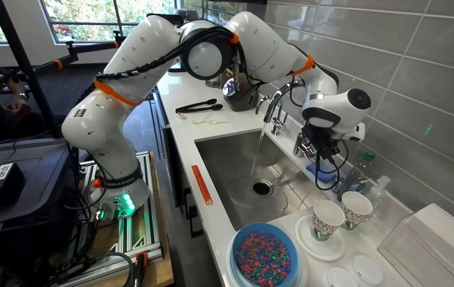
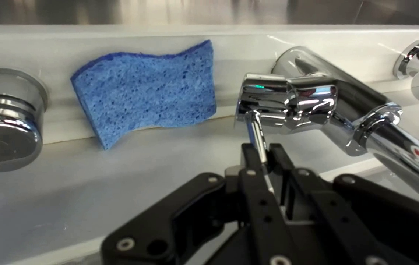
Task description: Close the tap
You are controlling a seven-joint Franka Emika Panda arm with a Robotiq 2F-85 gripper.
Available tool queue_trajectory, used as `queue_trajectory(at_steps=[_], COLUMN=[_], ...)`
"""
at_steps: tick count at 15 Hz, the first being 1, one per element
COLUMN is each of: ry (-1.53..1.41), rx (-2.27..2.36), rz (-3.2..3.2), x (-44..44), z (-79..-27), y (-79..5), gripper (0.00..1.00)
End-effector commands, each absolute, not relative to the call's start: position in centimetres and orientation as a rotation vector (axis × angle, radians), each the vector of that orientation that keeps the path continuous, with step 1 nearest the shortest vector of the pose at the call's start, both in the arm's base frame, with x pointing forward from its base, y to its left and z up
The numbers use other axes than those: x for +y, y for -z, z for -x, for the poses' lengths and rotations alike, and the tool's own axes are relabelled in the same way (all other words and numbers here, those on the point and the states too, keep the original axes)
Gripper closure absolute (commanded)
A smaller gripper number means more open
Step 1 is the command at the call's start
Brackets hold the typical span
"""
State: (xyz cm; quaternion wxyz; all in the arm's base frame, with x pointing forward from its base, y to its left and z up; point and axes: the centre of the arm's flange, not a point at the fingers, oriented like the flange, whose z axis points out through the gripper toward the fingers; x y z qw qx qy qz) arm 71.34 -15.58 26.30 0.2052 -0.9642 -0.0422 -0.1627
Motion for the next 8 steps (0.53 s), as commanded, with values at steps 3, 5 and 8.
queue_trajectory(at_steps=[3,5,8], ry=[0.399,0.408,0.418], rx=[-0.176,-0.193,-0.214], rz=[2.714,2.722,2.739], x=[-13.2,-12.7,-12.0], z=[-68.7,-68.5,-68.3], y=[-28.3,-28.7,-29.2], gripper=[0.97,0.97,0.97])
